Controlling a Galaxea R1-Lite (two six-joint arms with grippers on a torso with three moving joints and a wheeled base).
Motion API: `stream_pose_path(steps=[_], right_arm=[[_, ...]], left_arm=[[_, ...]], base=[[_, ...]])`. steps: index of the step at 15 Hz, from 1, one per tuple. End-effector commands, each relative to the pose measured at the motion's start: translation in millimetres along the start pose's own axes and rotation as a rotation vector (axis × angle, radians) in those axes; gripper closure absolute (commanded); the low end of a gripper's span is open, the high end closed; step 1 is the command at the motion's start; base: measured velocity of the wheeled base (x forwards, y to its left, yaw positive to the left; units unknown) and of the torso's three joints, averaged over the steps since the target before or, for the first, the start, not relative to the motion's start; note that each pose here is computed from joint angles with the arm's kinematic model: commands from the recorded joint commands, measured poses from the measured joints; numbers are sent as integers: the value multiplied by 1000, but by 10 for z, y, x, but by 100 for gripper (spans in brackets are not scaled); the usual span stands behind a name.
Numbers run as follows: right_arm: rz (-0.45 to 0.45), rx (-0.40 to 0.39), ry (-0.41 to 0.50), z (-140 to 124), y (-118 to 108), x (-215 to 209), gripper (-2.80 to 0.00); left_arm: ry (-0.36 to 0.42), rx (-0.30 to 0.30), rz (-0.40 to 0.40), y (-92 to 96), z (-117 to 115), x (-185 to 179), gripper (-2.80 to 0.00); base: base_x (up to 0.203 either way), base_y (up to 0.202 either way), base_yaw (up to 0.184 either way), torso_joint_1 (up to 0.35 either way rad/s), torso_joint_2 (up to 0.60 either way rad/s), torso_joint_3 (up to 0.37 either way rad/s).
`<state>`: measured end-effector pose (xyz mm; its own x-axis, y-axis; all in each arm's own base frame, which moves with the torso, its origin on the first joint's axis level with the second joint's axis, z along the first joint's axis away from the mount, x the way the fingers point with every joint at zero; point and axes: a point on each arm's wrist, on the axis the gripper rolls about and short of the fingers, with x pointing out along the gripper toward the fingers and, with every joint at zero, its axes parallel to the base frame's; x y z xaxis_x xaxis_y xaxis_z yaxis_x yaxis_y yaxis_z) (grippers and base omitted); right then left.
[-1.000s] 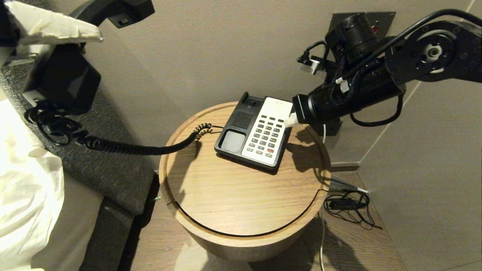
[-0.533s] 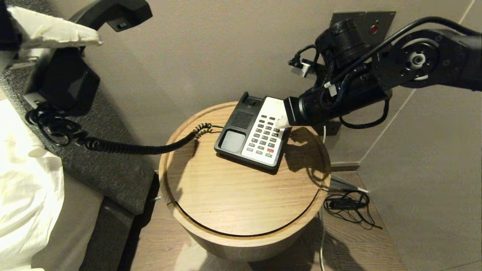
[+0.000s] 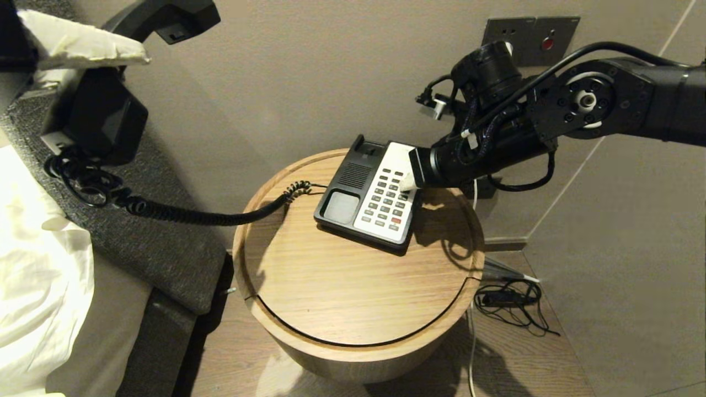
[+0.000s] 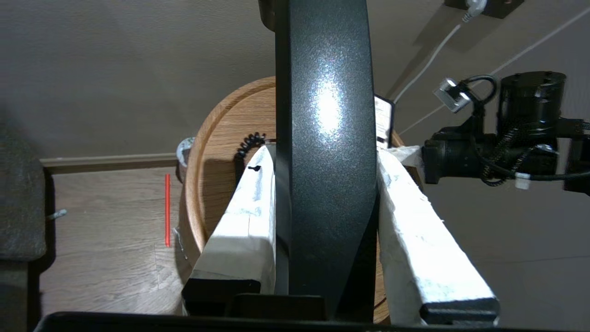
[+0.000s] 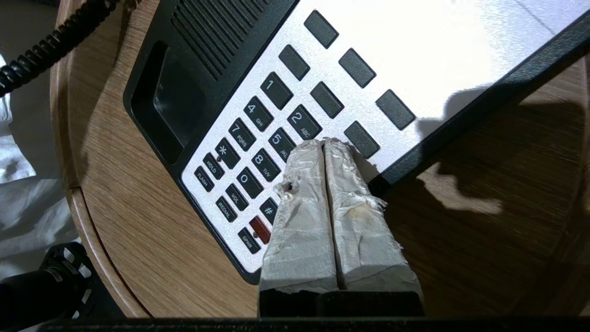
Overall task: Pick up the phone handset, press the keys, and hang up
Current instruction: Dial the number
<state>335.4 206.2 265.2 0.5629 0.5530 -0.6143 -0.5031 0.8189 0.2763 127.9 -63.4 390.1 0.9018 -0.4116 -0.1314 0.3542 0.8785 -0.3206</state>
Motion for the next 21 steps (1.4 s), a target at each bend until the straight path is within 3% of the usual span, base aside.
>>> stream_pose_path(steps=[1, 13, 21], right_arm=[[0, 1, -2, 3, 1, -18, 0], [-56, 20, 37, -45, -156, 192, 0], [-25, -4, -54, 60, 33, -308, 0]], left_arm=[[5, -2, 5, 9, -7, 10, 0], [11, -3, 2, 25, -23, 4, 0], [18, -4, 3, 53, -35, 9, 0]], base=[[0, 0, 0, 0, 0, 0], [0, 0, 0, 0, 0, 0], [0, 0, 0, 0, 0, 0]])
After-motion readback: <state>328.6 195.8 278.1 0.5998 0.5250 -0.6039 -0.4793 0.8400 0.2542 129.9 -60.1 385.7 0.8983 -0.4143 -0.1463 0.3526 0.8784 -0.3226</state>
